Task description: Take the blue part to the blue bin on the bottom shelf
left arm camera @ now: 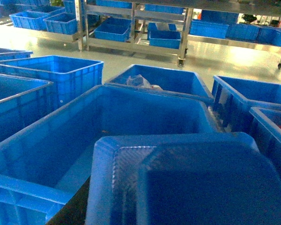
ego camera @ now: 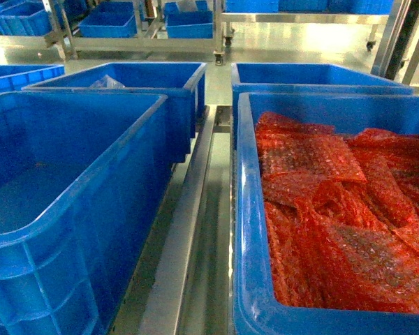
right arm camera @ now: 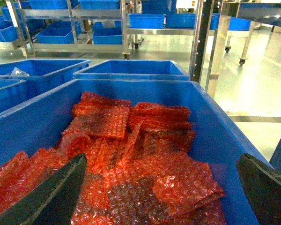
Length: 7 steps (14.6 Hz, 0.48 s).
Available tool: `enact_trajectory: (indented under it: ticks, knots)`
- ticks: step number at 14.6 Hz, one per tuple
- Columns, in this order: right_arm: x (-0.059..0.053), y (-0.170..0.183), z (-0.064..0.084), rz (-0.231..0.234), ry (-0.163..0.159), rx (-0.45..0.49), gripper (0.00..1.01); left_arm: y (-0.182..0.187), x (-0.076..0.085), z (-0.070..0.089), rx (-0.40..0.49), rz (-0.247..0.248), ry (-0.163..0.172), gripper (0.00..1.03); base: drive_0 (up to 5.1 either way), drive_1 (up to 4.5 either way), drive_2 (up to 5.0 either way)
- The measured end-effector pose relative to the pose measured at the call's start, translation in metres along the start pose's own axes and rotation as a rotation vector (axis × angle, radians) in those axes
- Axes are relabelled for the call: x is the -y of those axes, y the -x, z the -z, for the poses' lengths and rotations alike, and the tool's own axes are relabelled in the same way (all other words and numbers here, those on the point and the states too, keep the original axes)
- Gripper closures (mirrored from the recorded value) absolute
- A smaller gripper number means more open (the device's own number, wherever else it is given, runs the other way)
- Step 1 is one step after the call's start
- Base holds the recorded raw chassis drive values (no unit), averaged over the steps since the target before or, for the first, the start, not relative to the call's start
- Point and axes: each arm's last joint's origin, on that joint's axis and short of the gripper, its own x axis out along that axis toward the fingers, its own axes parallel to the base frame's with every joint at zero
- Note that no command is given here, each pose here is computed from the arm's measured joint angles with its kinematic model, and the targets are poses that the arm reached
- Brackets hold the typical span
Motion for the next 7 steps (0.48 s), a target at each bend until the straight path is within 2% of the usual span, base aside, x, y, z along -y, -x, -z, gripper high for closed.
enact_trajectory:
  ticks: [7]
  knots:
    - [0.0, 0.0, 0.0, 0.0, 0.0, 0.0, 0.03, 0.0, 0.0, 0.0, 0.0, 0.0, 0.0, 0.6, 0.0, 0.0, 0.0]
